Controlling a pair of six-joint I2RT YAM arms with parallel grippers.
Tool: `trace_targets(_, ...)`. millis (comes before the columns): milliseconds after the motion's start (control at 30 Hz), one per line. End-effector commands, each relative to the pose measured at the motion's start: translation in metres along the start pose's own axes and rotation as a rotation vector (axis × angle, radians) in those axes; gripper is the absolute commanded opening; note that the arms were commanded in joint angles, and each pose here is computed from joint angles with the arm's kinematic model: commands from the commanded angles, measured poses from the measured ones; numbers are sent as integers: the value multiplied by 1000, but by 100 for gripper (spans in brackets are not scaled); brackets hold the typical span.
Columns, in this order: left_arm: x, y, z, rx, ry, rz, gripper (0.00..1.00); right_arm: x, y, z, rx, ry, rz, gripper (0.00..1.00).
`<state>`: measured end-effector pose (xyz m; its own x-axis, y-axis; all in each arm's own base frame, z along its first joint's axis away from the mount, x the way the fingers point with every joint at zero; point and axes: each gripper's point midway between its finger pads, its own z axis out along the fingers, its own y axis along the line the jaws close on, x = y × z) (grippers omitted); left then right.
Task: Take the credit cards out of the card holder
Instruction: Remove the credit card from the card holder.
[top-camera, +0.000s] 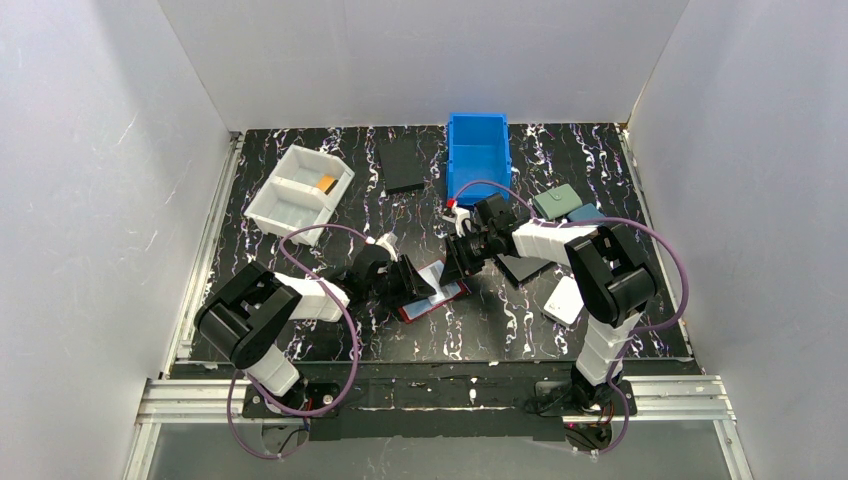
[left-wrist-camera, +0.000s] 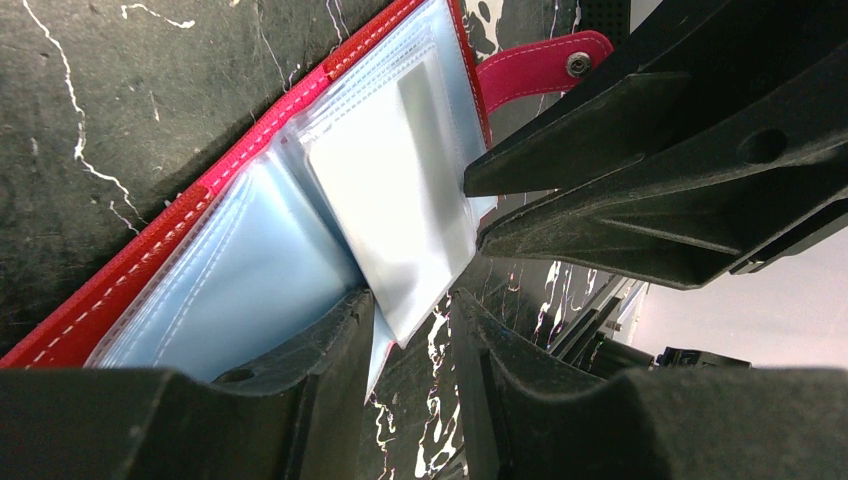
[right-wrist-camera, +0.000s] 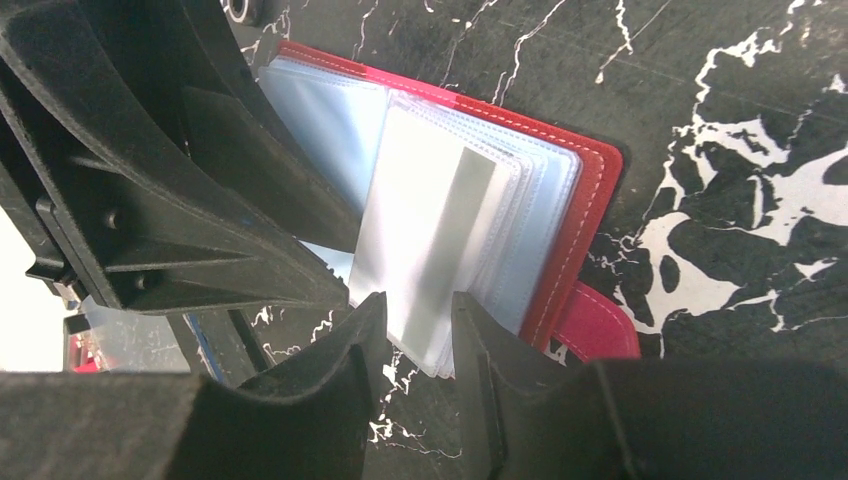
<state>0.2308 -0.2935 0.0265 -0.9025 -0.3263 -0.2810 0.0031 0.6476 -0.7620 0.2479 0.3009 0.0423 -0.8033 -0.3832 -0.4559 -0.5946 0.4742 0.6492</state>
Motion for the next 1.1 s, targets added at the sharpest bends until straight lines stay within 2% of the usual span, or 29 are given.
trace_targets(0,14,20,4,-74,50,1,32,-3,-17,3,93,-3,4,40)
trace_targets(133,15,22,5,-79,53,-1,32,0,-20,4,105,12,13,40)
trace_targets(400,17,22,8,-77,70,1,32,2,19,8,-132,26,34,37)
trace_targets(700,18,24,8,-80,74,-2,33,-4,44,5,-284,-1,74,34)
trace_targets(867,17,24,7,-83,66,-7,34,-9,38,2,-243,-24,56,34)
trace_targets(1067,14,22,3,-74,46,17,34,-22,16,-15,-86,-64,-56,35)
